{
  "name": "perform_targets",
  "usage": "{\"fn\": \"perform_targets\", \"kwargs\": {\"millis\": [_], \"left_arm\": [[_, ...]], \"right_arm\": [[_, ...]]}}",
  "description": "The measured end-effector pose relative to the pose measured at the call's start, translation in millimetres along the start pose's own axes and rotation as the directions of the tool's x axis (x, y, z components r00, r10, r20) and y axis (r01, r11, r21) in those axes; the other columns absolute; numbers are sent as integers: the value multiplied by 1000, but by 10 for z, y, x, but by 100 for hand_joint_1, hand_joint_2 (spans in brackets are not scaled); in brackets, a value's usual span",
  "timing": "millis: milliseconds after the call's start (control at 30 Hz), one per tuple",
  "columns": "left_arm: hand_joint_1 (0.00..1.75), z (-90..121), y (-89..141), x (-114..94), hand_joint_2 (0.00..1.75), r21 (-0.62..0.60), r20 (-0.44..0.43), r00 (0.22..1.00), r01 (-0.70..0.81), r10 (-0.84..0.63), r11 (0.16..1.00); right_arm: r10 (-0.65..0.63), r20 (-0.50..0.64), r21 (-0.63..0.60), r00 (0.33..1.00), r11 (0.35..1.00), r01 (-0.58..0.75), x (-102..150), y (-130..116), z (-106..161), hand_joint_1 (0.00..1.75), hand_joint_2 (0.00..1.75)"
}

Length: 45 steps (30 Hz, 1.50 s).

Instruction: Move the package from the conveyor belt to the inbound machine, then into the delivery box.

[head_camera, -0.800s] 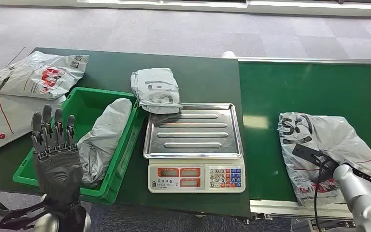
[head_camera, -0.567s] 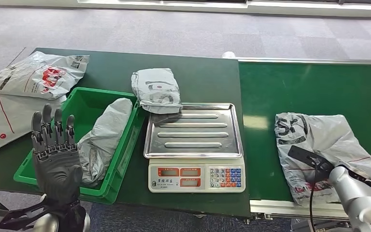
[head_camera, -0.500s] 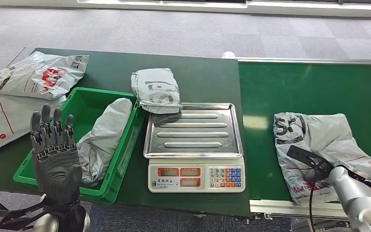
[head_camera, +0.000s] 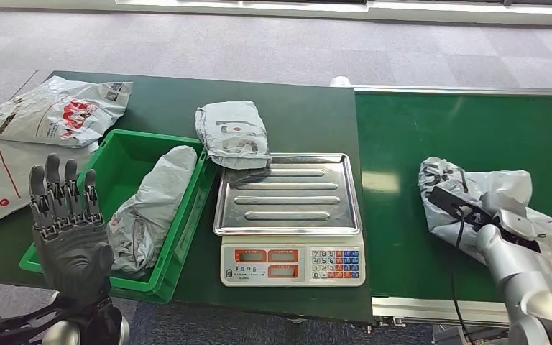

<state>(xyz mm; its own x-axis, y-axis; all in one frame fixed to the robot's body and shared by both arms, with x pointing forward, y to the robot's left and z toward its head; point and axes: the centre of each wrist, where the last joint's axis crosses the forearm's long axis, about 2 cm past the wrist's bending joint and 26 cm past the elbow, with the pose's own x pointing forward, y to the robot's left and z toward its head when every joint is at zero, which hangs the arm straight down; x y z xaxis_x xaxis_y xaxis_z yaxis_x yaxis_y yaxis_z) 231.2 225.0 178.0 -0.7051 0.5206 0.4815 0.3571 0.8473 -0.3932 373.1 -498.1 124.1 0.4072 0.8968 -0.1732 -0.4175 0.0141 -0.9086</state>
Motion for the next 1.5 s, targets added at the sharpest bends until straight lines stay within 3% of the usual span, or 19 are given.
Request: {"fn": "perform_targets", "kwargs": {"millis": [100,200,300,400,500,633,700,967,1067,1100,1200,1500], "left_arm": [[0,-15,-3,58,175,8,4,1000,7,-7,1000],[0,-23,5,86,175,10,7,1000,2,-2,1000],[0,-21,7,82,175,2,4,1000,-9,9,1000],[0,-25,11,54,175,-7,-3,1000,-27,27,1000],[0,-74,13,-11,175,-25,-6,999,-52,52,998],[0,-152,-12,-156,175,-49,-15,996,-91,90,995],[0,-181,-31,-218,175,-53,-17,994,-107,106,993],[0,-199,-57,-318,175,-37,-35,993,-118,117,992],[0,-187,-66,-333,175,-24,-39,993,-115,114,993],[0,-180,-66,-335,175,-22,-39,993,-115,114,993],[0,-160,-58,-332,175,-15,-36,993,-115,114,993],[0,-103,-34,-286,175,-4,-42,995,-94,93,996]], "right_arm": [[61,-33,-243,998,968,-67,176,-546,11,175,175],[99,5,-402,995,911,-88,391,-1109,179,175,175],[150,92,-545,984,835,-76,632,-1535,424,175,175],[228,239,-640,944,768,-24,897,-1771,636,175,175],[306,488,-637,817,765,94,1217,-1807,800,175,175],[338,814,-482,472,847,224,1777,-1594,994,175,175],[325,878,-417,352,880,228,2055,-1441,1099,175,175],[268,960,-276,77,953,128,2629,-1021,1384,175,175],[246,969,-246,13,965,95,2846,-857,1532,45,175],[240,971,-239,8,967,89,2892,-828,1563,1,131],[226,974,-227,25,971,76,2969,-799,1592,0,0],[253,960,-270,123,951,150,2918,-944,1557,0,0]]}}
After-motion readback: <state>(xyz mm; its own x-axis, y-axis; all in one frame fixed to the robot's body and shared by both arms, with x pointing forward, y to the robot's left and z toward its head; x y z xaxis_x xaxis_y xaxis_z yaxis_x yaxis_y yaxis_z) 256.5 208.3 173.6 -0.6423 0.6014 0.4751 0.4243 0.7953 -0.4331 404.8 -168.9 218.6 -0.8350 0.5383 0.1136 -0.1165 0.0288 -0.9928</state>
